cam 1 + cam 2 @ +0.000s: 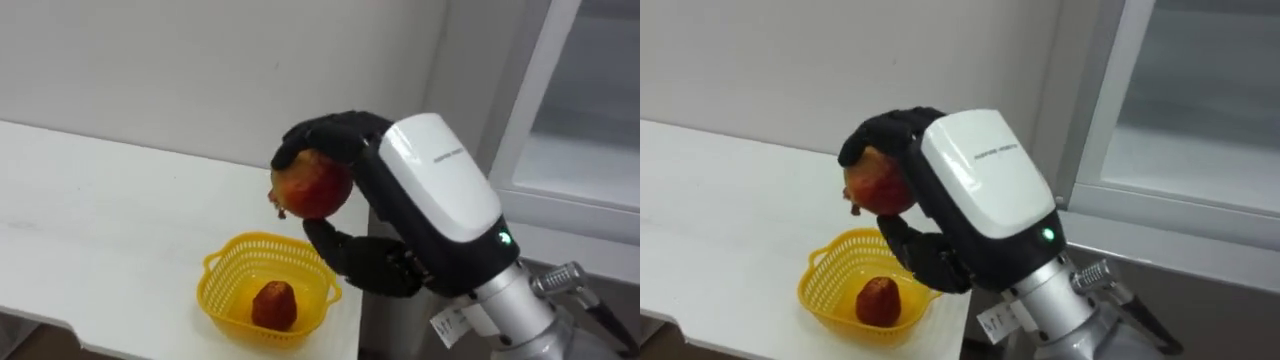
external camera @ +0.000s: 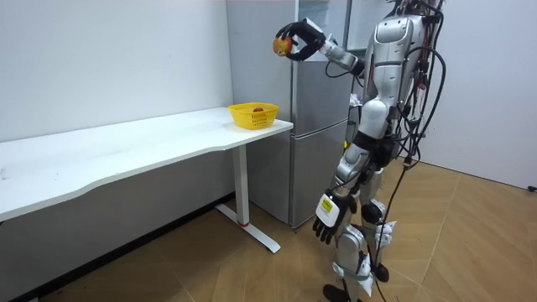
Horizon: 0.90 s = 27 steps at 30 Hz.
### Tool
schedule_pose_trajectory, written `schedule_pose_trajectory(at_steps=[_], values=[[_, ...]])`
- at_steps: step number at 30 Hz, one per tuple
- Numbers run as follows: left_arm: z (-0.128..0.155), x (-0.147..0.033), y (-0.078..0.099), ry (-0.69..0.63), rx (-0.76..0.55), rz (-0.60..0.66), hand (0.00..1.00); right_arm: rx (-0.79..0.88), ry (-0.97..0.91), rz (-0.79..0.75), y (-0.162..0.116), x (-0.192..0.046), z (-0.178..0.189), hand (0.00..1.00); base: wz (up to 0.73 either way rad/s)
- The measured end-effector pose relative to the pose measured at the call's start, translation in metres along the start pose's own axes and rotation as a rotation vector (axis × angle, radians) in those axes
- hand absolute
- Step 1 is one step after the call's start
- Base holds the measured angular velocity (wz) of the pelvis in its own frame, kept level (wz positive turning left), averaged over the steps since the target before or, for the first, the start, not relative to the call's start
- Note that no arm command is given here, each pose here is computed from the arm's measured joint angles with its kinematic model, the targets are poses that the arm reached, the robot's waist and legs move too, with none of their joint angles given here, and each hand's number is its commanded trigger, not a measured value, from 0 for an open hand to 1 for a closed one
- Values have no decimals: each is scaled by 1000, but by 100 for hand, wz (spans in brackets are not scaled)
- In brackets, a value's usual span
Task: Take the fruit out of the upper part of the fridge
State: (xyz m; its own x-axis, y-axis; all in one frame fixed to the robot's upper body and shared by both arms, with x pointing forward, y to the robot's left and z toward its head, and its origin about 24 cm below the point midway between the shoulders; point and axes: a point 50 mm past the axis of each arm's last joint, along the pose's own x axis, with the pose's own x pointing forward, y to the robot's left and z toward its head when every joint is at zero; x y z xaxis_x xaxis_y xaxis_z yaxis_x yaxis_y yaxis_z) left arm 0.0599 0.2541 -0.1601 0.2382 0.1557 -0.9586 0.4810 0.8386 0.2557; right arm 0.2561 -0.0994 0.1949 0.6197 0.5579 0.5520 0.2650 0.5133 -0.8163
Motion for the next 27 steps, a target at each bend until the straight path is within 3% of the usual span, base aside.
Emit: schedule_pose_trajectory(at_steps=[10,27], values=[[4,0,1,-9,15,-15,0,-30,137,259,49,-6,-27,100,2],[1,0,1,16,20,-11,0,-39,320,397,80,-17,-64,100,6]])
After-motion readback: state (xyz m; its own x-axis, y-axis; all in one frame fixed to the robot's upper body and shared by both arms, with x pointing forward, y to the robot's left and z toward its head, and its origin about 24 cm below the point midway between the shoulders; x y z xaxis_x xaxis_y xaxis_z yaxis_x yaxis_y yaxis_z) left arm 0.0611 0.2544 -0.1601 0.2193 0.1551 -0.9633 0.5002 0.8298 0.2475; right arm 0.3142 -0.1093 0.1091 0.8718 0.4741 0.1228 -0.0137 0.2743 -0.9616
